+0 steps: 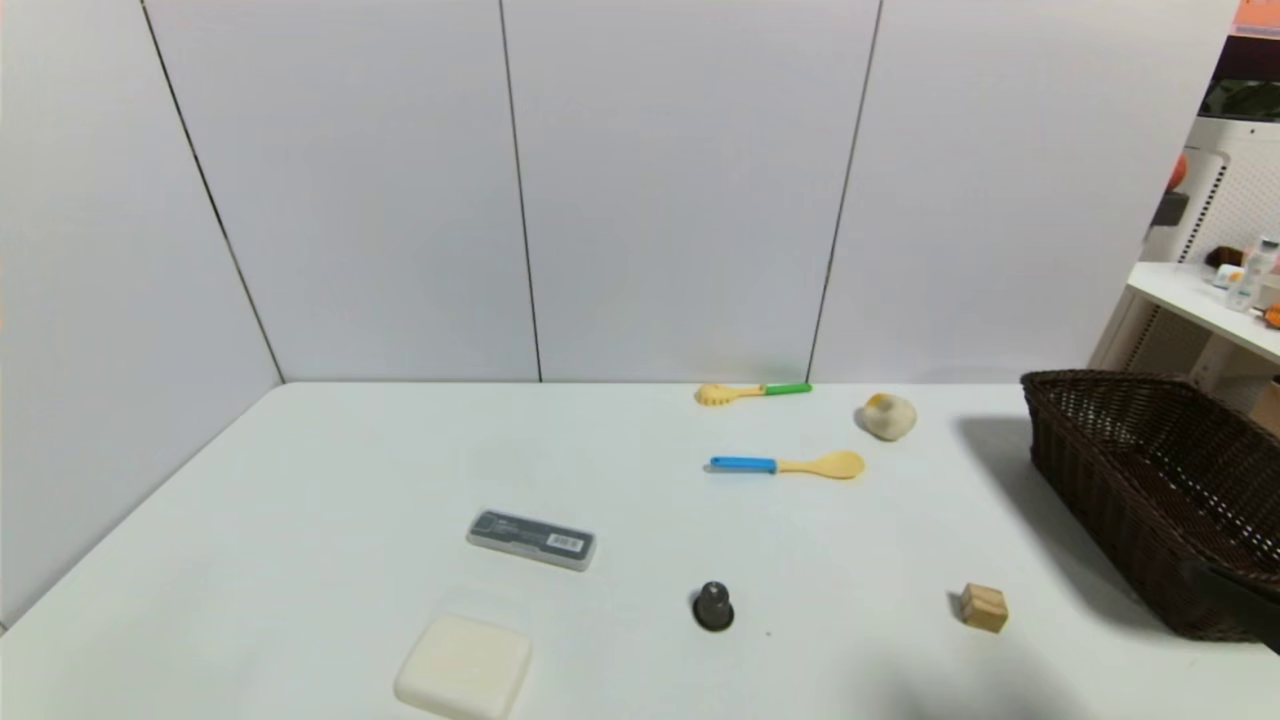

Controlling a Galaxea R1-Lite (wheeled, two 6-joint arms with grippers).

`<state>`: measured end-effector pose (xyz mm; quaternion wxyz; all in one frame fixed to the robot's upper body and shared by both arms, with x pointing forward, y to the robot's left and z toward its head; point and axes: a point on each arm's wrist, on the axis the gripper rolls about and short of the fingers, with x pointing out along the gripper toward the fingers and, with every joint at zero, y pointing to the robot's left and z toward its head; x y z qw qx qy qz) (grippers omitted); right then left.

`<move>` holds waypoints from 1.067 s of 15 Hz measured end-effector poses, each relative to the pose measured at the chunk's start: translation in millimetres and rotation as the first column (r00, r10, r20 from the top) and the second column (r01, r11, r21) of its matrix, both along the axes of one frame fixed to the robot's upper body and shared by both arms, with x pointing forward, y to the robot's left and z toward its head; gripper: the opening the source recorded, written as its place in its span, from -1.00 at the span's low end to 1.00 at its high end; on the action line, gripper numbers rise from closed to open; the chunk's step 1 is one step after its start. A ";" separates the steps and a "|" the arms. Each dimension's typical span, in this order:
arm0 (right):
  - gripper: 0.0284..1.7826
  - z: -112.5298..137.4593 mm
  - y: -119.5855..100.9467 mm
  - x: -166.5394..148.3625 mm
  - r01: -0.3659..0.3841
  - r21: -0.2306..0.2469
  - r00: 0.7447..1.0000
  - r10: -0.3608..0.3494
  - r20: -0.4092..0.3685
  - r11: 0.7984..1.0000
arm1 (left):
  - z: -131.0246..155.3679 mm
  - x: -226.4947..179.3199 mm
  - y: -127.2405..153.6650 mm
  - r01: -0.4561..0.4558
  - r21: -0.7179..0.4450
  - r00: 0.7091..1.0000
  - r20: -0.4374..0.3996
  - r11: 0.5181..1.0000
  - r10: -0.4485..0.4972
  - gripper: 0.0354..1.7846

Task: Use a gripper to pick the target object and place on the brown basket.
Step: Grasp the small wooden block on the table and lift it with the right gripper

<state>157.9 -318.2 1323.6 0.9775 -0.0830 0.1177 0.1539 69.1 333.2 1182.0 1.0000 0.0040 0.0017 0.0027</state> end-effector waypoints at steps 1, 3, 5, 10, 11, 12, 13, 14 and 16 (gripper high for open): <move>0.90 6.2 6.2 15.2 -0.032 -0.030 0.998 0.031 -0.052 0.999 | 0.0 0.0 0.0 0.000 0.000 1.000 0.000 1.000 0.000 0.89; 0.90 12.9 17.1 42.3 -0.092 -0.118 0.980 0.069 -0.184 0.989 | 0.0 0.0 0.0 0.000 0.000 1.000 0.000 1.000 0.000 0.89; 0.90 9.8 24.6 63.3 -0.174 -0.226 0.936 0.090 -0.339 0.958 | 0.0 0.0 0.0 0.000 -0.001 1.000 0.000 1.000 0.000 0.89; 0.90 -5.1 28.6 93.9 -0.416 -0.396 0.819 0.148 -0.554 0.818 | 0.0 0.0 0.0 0.000 0.000 1.000 0.000 1.000 0.000 0.89; 0.90 -7.0 28.1 96.7 -0.450 -0.398 0.788 0.145 -0.598 0.799 | 0.0 0.0 0.0 0.000 0.000 1.000 0.000 1.000 0.000 0.89; 0.90 -8.5 27.8 99.6 -0.476 -0.397 0.760 0.139 -0.635 0.785 | 0.0 0.0 0.0 0.000 0.000 1.000 0.000 1.000 0.000 0.89; 0.90 -10.6 26.5 104.1 -0.494 -0.399 0.735 0.126 -0.666 0.773 | 0.0 0.0 0.0 0.001 0.000 1.000 0.000 1.000 -0.001 0.89; 0.90 -12.3 24.7 108.8 -0.500 -0.404 0.726 0.116 -0.677 0.766 | 0.0 0.0 0.0 0.000 0.000 1.000 0.000 1.000 0.000 0.89; 0.90 -17.6 18.9 119.1 -0.506 -0.421 0.712 0.089 -0.697 0.753 | 0.0 0.0 0.0 0.000 0.000 1.000 0.000 1.000 0.000 0.89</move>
